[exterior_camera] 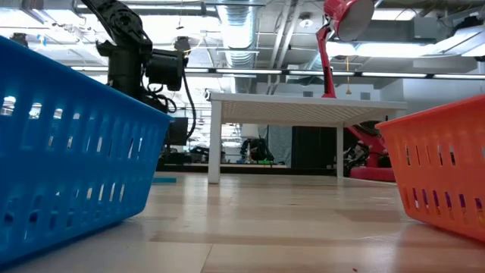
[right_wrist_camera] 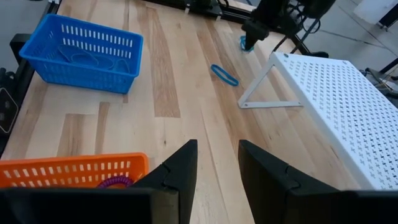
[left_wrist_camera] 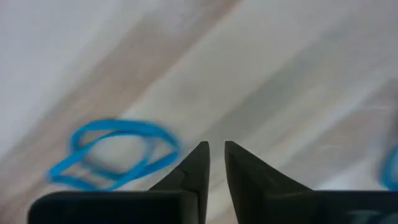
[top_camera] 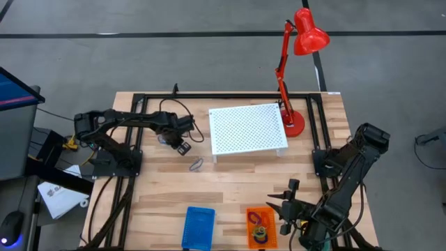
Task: Pick & Place Office Desk Supplies
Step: Put the blue rubber band into the blue bin
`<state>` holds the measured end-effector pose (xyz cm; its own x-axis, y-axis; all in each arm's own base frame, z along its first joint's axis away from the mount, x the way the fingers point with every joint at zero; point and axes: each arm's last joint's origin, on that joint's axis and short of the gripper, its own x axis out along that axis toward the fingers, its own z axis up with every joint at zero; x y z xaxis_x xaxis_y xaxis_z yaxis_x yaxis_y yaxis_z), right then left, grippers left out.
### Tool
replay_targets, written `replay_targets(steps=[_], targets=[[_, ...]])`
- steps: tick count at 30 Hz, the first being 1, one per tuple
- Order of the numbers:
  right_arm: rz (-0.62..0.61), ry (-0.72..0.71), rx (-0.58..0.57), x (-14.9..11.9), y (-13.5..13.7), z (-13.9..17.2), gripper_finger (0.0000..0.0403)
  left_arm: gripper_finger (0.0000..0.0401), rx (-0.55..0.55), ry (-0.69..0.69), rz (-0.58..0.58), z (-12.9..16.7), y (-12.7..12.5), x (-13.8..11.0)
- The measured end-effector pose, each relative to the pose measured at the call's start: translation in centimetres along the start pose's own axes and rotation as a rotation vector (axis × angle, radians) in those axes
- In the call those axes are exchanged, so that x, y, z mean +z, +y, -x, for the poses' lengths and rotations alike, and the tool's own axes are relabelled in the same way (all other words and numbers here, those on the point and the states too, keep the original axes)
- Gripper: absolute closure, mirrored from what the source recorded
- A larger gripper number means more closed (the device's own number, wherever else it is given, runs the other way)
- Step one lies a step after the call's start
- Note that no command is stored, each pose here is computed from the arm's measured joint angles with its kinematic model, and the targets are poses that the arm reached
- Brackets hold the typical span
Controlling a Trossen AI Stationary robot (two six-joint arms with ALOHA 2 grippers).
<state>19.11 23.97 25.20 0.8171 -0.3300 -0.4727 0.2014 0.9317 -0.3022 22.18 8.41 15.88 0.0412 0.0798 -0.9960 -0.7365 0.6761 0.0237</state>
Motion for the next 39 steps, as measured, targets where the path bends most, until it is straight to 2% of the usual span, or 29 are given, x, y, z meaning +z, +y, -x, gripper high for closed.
replay_targets(steps=[4, 11, 17, 23, 29, 34, 36, 39], targets=[[0.0, 0.0, -0.001, 0.0, 0.0, 0.0, 0.029, 0.033, 0.093, -0.001, 0.026, -0.1, 0.4, -0.3], [-0.003, 0.005, 0.006, 0.0, 0.0, 0.0, 0.029, 0.0292, 0.114, 0.021, 0.072, -1.6, 1.8, -1.0], [-0.004, 0.007, 0.009, 0.0, 0.0, 0.0, 0.029, 0.0287, 0.08, -0.014, 0.087, -2.9, 2.7, -1.3], [-0.003, 0.007, 0.008, 0.0, 0.0, 0.0, 0.029, 0.0309, 0.099, -0.042, 0.086, -3.1, 2.9, -1.2], [-0.002, 0.007, 0.008, 0.0, 0.0, 0.0, 0.029, 0.0391, 0.114, -0.053, 0.053, -3.1, 2.8, -1.1], [0.0, 0.008, 0.008, 0.0, 0.0, 0.0, 0.029, 0.04, 0.13, -0.117, 0.033, -2.3, 2.7, -1.2], [0.002, 0.008, 0.006, 0.0, 0.0, 0.0, 0.029, 0.04, 0.152, -0.192, 0.033, -1.2, 2.8, -1.4], [0.0, 0.01, 0.003, 0.1, -0.1, -0.2, 0.029, 0.04, 0.124, -0.262, 0.031, 0.8, 2.8, -2.0]])
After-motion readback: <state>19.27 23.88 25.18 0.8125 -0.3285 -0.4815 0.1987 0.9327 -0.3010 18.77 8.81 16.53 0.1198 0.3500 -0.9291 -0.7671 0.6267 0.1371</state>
